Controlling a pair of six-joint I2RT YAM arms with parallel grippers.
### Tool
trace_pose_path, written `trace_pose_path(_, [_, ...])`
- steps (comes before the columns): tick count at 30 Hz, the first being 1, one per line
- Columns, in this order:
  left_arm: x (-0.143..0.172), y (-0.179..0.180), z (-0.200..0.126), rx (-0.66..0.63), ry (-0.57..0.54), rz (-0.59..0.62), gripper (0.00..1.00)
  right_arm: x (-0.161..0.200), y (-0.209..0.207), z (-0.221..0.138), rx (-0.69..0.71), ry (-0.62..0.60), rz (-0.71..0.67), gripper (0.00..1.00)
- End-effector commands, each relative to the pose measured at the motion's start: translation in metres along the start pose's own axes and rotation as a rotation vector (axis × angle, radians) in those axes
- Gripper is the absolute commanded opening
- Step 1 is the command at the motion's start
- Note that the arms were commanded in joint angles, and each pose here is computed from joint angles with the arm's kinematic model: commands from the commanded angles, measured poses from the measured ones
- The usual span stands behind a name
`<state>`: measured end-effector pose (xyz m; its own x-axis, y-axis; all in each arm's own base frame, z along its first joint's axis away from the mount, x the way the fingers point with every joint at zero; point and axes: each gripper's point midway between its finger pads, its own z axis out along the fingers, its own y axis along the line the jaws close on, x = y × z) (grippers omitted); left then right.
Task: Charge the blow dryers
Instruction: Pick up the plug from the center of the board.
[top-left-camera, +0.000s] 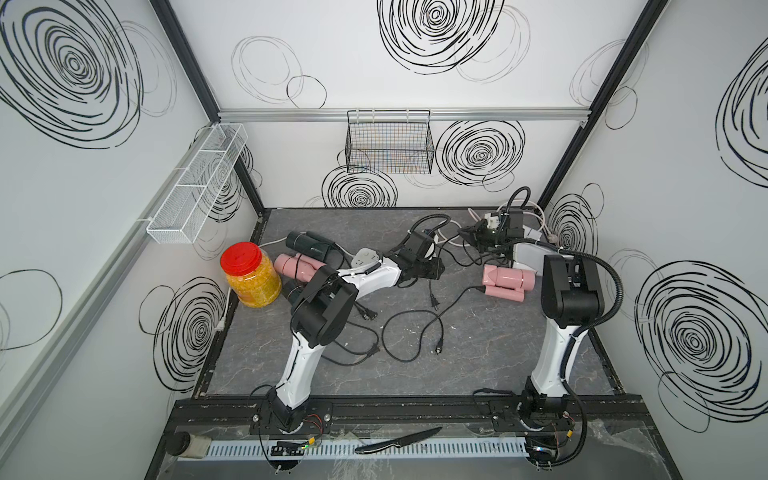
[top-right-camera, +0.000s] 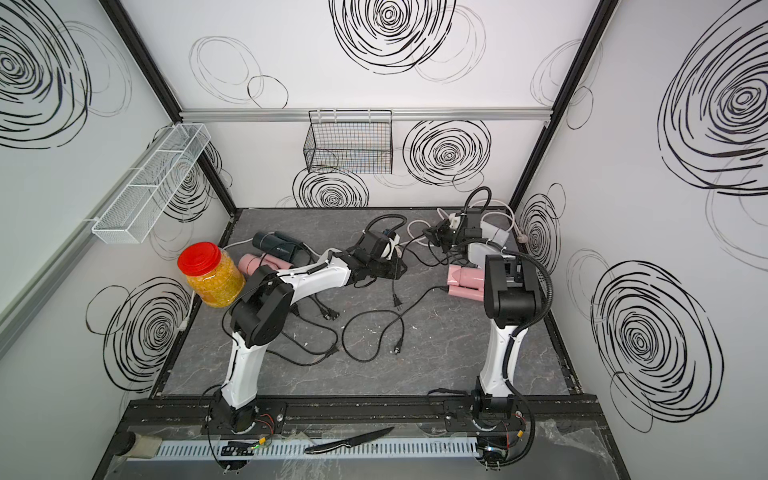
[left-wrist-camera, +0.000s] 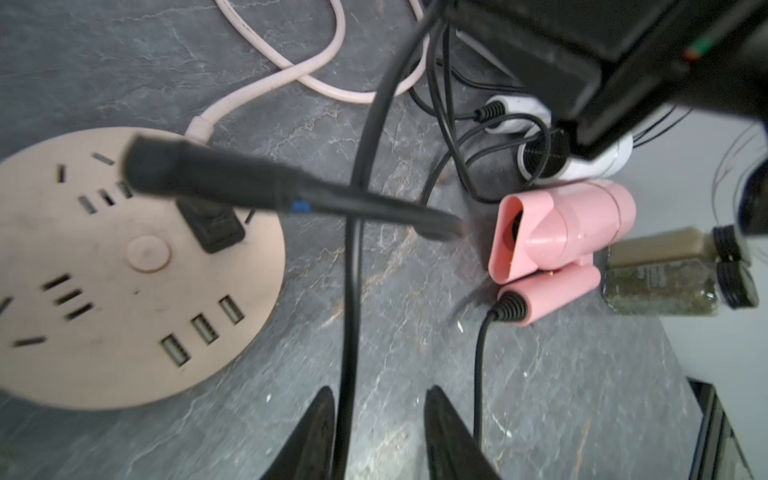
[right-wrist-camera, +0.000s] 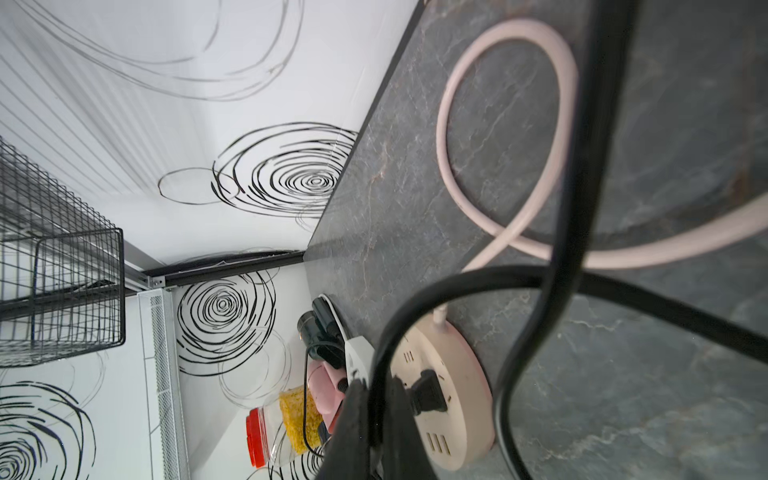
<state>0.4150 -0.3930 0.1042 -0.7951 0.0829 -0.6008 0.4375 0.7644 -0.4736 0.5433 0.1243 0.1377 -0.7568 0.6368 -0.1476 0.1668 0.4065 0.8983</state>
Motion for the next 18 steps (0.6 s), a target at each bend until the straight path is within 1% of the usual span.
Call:
trace_pose_path(1, [-0.038,-0.010,-0.046,0.034,-0.114,0.024,0.50,-0.046,0.026,-0.014,0.051,-0.144,-0.105,0.04])
trace_pose_path(4, [-0.043,0.002,-0.070,0.012,-0.128,0.025,0.52,-0.072,0.040,-0.023,0.097,-0.243,-0.164,0.04])
trace_pose_path(5, [-0.046,0.006,-0.077,0.001,-0.135,0.020,0.55,-0.079,0.047,-0.025,0.103,-0.270,-0.186,0.04])
trace_pose_path(7, [-0.053,0.010,-0.088,-0.018,-0.145,0.065,0.57,-0.091,0.061,-0.030,0.103,-0.310,-0.216,0.03])
trace_pose_path(8, [-0.057,0.012,-0.092,-0.021,-0.153,0.082,0.58,-0.096,0.072,-0.033,0.088,-0.325,-0.239,0.04])
trace_pose_path(10, [-0.068,0.010,-0.100,-0.020,-0.179,0.125,0.66,-0.101,0.096,-0.037,0.040,-0.337,-0.280,0.03])
trace_pose_path(12, [-0.078,0.009,-0.104,-0.025,-0.200,0.181,0.70,-0.102,0.122,-0.042,-0.006,-0.343,-0.332,0.04])
trace_pose_path(14, [-0.089,0.008,-0.106,-0.041,-0.217,0.228,0.71,-0.099,0.150,-0.048,-0.061,-0.342,-0.383,0.04])
trace_pose_path(18, [-0.120,0.011,-0.109,-0.026,-0.264,0.248,0.75,-0.090,0.196,-0.057,-0.174,-0.333,-0.460,0.05])
